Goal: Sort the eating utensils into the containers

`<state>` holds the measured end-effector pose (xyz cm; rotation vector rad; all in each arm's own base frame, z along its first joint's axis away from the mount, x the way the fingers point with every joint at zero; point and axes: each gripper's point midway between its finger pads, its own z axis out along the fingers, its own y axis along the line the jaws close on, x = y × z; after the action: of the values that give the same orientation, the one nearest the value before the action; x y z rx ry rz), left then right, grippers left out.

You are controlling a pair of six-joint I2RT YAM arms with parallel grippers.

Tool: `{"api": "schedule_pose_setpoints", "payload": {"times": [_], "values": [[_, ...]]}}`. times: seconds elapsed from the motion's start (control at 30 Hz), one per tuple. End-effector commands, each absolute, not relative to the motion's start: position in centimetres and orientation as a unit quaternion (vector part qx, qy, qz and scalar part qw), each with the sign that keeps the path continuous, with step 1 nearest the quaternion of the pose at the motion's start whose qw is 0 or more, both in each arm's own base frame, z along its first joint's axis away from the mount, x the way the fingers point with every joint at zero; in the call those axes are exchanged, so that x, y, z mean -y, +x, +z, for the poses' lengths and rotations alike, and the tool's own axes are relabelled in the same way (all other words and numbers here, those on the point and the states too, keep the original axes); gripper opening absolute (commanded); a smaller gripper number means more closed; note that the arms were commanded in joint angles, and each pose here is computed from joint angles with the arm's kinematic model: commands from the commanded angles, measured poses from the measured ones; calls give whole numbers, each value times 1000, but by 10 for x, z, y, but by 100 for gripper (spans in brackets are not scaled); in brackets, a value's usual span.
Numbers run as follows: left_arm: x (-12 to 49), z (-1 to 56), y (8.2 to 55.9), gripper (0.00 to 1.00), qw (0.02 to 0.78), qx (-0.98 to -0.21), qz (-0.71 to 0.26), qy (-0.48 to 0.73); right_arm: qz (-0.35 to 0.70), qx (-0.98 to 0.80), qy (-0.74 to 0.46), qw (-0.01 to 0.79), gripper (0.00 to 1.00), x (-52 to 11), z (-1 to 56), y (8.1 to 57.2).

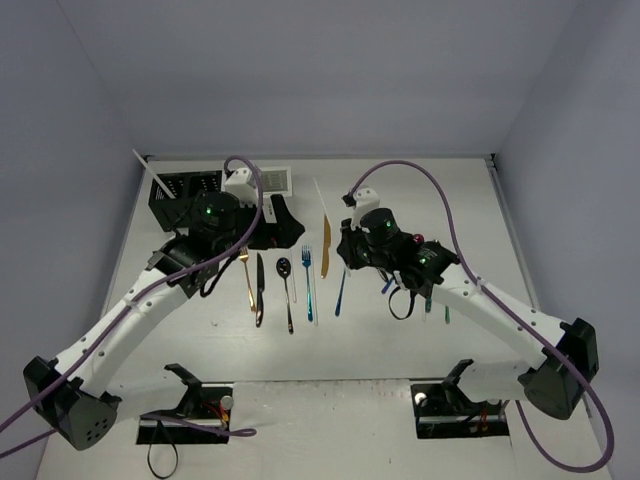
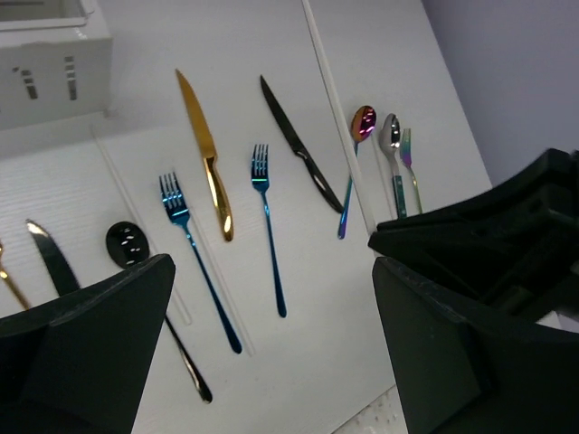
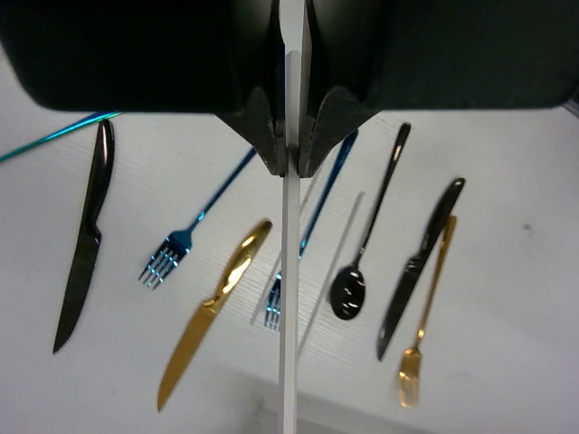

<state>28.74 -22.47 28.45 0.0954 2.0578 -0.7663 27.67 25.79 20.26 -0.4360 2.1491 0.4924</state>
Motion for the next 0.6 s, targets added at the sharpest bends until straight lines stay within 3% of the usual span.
{"api": "schedule_pose_setpoints", "payload": {"times": [0.0, 0.27, 0.53, 0.57], "values": [[256, 348, 305, 90, 515, -770, -376, 33, 241, -823, -192, 476, 0, -272, 251, 268], [283, 358, 320, 88, 533, -754, -383, 26, 286, -793, -208, 495, 0, -283, 282, 253], [302, 346, 330, 64, 524, -764, -376, 15, 296, -787, -207, 500, 0, -285, 286, 252], [306, 345, 331, 54, 522, -764, -380, 13, 296, -787, -207, 500, 0, -286, 285, 252]]}}
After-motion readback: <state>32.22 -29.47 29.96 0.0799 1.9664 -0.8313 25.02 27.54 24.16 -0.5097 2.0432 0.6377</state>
